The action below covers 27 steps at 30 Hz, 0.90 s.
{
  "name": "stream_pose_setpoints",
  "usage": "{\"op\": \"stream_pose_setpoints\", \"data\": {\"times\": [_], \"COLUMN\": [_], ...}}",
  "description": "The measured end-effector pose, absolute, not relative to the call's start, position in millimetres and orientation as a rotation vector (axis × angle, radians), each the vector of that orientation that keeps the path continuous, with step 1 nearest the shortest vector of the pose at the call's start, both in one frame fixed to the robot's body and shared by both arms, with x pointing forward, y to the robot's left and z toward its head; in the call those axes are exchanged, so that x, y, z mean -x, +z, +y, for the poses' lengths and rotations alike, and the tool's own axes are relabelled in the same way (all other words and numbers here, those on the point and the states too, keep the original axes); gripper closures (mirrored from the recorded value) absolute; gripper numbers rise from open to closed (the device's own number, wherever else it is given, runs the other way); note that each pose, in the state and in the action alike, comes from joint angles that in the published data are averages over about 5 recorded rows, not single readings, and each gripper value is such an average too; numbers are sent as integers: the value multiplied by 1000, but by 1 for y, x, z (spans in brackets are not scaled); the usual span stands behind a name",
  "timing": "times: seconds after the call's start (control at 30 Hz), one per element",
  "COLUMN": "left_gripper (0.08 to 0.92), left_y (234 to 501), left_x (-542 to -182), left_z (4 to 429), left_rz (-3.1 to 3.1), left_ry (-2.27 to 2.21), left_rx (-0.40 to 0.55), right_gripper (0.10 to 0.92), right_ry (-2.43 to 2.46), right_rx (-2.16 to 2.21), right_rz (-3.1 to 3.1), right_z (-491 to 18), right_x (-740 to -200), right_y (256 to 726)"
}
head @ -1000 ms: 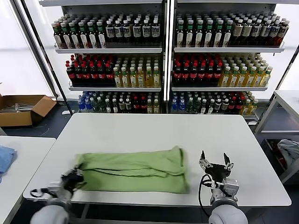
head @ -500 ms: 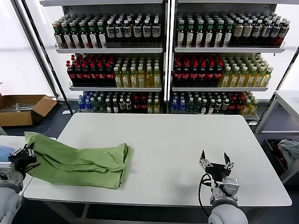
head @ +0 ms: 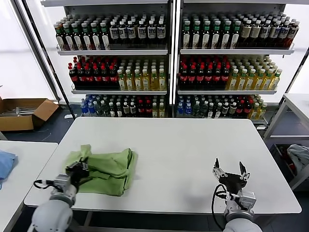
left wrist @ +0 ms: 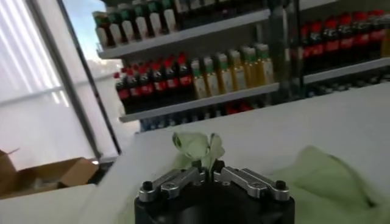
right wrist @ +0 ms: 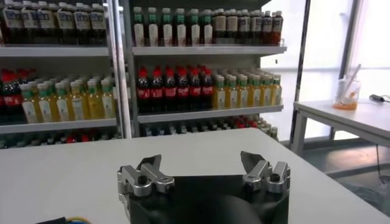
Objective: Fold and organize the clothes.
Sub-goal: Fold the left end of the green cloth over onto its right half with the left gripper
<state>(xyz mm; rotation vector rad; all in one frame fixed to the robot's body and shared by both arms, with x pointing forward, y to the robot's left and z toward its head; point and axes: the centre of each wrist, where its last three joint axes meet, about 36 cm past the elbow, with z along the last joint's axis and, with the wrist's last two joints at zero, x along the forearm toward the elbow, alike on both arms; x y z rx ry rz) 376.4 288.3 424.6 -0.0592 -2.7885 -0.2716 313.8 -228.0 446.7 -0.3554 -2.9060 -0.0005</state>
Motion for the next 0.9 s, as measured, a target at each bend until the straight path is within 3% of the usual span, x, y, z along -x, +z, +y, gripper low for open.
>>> {"op": "stream_pose_setpoints", "data": {"times": [0.37,0.63,0.9], "left_gripper": [884,879,684], "left_y": [413,397,379], "left_x": [-377,-383,-386], "left_z": [220,203,186], "left_rz": [-2763,-2747,-2748], "left_ry": [-204,-210,-143], "left_rx": [240,275,315], "right_gripper": [200,200,200], "right_ry": [5,8,4], "right_rx": [374,366,364], "right_rz": [-2880,-2877,-2871], "right_z": [-231,-230,-227], "right_x": [-304,-303,-304], "right_y": [440,439,435]}}
